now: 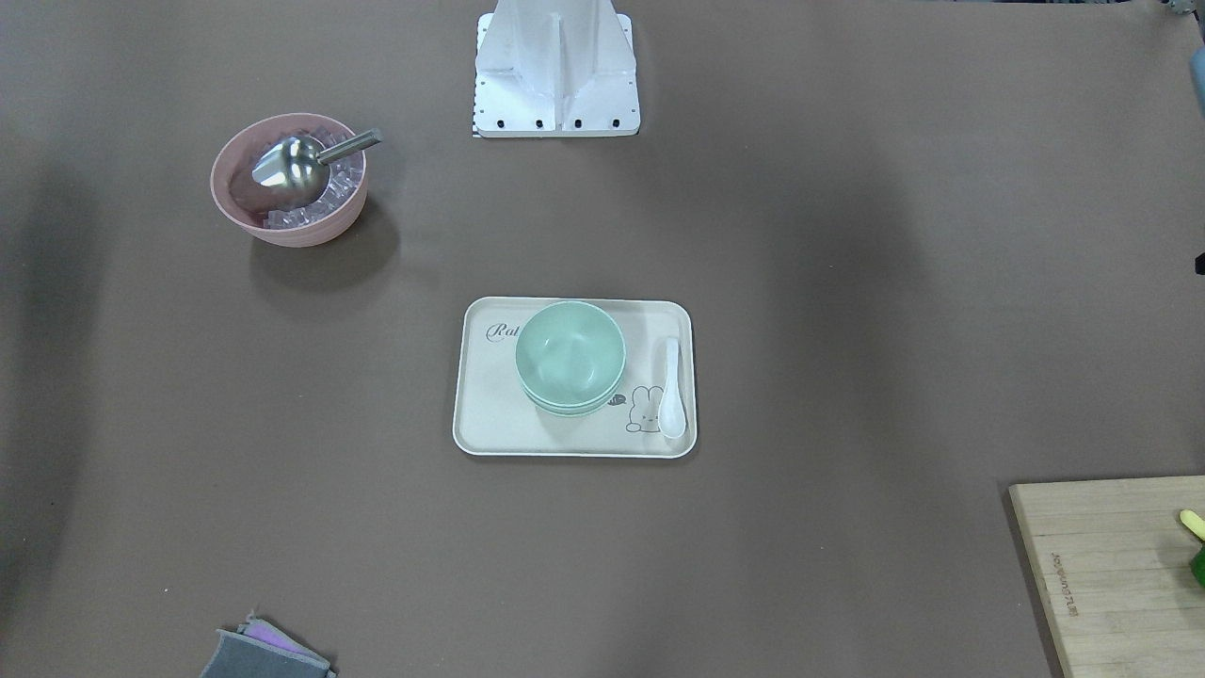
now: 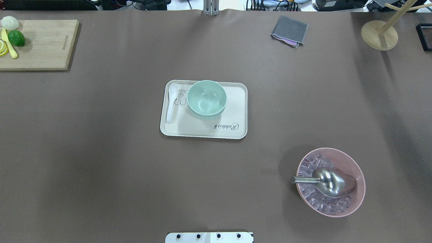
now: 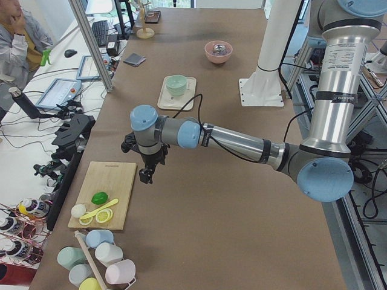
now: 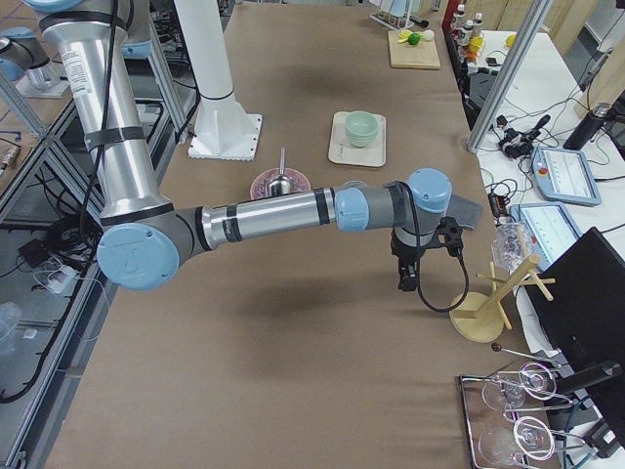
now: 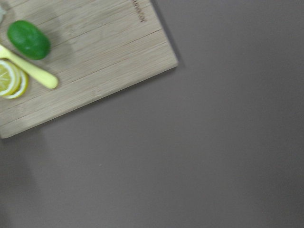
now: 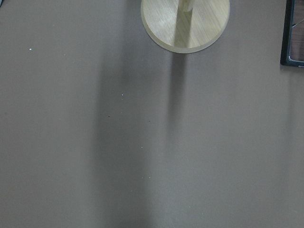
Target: Stack green bowls together
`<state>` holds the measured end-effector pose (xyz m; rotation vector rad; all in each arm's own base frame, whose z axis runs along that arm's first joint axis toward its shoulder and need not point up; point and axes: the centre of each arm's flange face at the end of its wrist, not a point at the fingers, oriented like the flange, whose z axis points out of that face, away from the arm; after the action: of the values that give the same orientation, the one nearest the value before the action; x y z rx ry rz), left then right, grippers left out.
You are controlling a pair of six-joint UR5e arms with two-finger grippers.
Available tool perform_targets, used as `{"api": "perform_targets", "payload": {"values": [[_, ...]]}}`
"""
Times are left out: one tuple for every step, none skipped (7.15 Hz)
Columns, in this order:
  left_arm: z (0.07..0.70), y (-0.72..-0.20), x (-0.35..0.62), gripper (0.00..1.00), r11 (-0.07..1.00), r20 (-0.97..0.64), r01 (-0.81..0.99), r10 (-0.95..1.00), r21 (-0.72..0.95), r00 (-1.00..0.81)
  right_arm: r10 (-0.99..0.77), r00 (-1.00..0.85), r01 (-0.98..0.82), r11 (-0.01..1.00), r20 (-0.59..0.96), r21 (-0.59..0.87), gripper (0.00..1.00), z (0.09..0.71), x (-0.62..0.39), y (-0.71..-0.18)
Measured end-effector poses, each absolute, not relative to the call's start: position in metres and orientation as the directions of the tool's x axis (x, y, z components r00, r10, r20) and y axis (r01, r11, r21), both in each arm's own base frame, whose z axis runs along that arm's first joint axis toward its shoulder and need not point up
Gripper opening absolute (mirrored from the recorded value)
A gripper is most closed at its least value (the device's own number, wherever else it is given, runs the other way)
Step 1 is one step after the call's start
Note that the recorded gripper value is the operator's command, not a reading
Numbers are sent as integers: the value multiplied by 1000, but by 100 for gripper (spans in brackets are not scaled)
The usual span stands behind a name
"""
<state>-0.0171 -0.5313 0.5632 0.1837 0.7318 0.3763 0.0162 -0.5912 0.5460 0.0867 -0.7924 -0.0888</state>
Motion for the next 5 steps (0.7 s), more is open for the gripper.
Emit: {"api": "perform_targets", "payload": {"values": [[580,-523,-30,99,921,-620,-269,388,281,682,-118,699,51,992,705,116,100,548,17,-590],[593,-515,-35,99,927,-630,-264,374,265,681,-130,700,57,990,702,126,100,548,17,-589],[603,-508,-37,99,931,-635,-263,366,254,680,-142,704,66,989,696,134,100,550,18,-587],[608,-505,-38,99,931,-636,-263,364,252,681,-145,707,71,988,692,134,100,554,18,-582],[614,-503,-38,99,933,-638,-262,360,247,681,-139,710,73,990,690,124,100,561,19,-579]]}}
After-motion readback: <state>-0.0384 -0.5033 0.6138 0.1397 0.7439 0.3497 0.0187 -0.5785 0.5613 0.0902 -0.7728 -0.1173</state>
